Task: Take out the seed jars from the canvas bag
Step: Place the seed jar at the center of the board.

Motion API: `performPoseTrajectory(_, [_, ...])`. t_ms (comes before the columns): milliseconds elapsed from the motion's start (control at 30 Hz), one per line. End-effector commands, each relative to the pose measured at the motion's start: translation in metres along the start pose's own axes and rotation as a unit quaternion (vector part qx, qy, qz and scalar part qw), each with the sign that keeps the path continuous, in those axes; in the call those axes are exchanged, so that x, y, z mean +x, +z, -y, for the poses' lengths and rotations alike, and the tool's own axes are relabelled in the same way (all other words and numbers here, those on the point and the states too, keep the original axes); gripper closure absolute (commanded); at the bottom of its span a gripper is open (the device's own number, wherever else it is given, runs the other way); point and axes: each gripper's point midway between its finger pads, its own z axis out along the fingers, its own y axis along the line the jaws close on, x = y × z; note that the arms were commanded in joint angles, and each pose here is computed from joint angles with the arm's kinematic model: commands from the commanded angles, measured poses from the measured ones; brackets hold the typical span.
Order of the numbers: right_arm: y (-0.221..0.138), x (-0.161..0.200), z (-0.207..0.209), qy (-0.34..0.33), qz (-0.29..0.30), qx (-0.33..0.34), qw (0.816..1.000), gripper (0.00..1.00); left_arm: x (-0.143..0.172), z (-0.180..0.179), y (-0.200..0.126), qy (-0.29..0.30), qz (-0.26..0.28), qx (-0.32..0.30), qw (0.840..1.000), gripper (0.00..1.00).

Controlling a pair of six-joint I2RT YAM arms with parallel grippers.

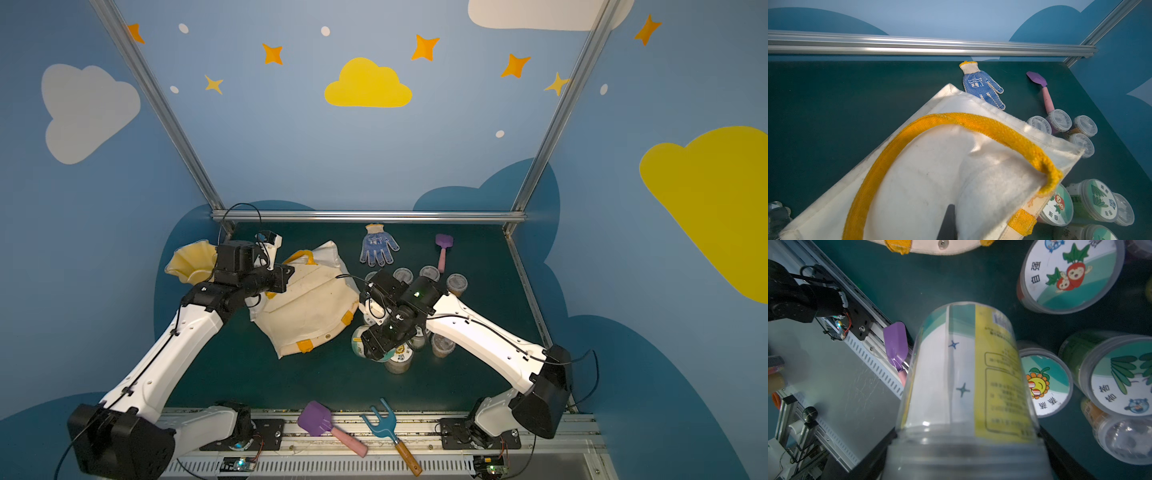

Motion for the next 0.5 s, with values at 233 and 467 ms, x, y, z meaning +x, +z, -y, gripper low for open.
performPoseTrajectory(233, [0.017, 0.003, 0.003, -0.043, -0.098, 0.074, 0.992, 0.26, -0.004, 0.001, -0.007, -0.006, 0.016, 0.005, 1.000, 0.91])
performPoseTrajectory(467, [0.050, 0.007, 0.003, -0.060, -0.150, 0.107, 0.981, 0.25, -0.005, 0.001, -0.009, -0.010, 0.019, 0.008, 1.000, 0.91])
